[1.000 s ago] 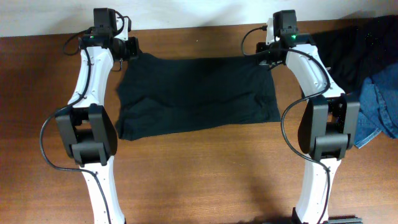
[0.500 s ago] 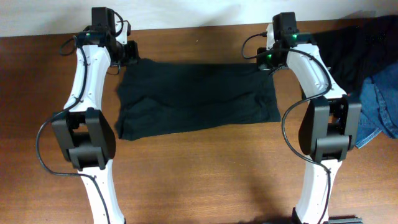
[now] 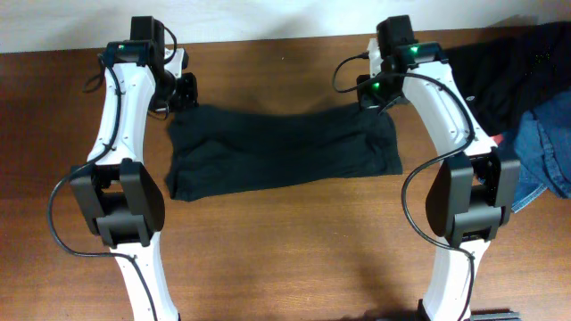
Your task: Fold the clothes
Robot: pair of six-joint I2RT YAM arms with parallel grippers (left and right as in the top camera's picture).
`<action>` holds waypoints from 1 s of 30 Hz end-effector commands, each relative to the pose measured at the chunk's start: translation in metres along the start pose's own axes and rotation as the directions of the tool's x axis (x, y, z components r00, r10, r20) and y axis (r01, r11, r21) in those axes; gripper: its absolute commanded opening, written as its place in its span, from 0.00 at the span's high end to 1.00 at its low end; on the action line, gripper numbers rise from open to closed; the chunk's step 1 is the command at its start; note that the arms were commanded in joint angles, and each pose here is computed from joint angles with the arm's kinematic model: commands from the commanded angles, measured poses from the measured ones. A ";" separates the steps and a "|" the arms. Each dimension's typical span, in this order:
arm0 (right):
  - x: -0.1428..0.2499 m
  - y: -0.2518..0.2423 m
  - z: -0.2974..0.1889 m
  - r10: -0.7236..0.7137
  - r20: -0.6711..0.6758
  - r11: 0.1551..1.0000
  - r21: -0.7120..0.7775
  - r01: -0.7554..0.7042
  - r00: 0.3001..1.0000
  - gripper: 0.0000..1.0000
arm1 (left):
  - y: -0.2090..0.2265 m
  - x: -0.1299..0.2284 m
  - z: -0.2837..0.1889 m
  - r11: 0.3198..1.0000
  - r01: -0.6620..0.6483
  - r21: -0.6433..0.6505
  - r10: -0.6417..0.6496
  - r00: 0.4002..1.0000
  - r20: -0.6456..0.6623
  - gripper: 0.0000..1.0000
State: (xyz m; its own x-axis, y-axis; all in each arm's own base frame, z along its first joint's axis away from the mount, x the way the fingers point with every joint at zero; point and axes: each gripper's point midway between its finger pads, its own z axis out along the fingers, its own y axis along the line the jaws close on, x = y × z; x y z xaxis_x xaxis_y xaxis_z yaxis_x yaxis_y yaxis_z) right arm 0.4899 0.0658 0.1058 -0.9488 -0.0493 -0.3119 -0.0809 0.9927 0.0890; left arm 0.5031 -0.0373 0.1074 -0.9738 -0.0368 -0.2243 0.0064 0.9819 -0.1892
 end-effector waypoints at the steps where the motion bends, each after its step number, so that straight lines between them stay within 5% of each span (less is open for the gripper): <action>1: 0.004 0.002 -0.010 -0.012 -0.003 1.000 0.011 0.012 1.000 0.96 | -0.001 0.000 -0.019 1.000 0.008 0.010 -0.008 1.000 0.017 1.00; 10: 0.023 -0.014 -0.011 0.003 -0.079 0.996 0.094 0.005 0.997 0.96 | 0.000 0.022 -0.021 1.000 0.025 0.004 -0.025 0.997 -0.072 1.00; 30: 0.038 -0.024 -0.014 0.035 -0.143 0.999 0.029 -0.031 0.989 0.96 | 0.011 0.040 -0.056 0.997 0.071 -0.003 -0.071 0.993 -0.093 0.99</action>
State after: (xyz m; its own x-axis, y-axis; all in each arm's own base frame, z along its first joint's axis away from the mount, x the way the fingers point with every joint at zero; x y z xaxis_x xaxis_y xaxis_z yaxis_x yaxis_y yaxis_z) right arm 0.4557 0.0348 0.0963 -0.9868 -0.0123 -0.1617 -0.0225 0.9979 0.0613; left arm 0.4548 -0.0116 0.1382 -0.9899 -0.0930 -0.1069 -0.0713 0.9790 -0.1910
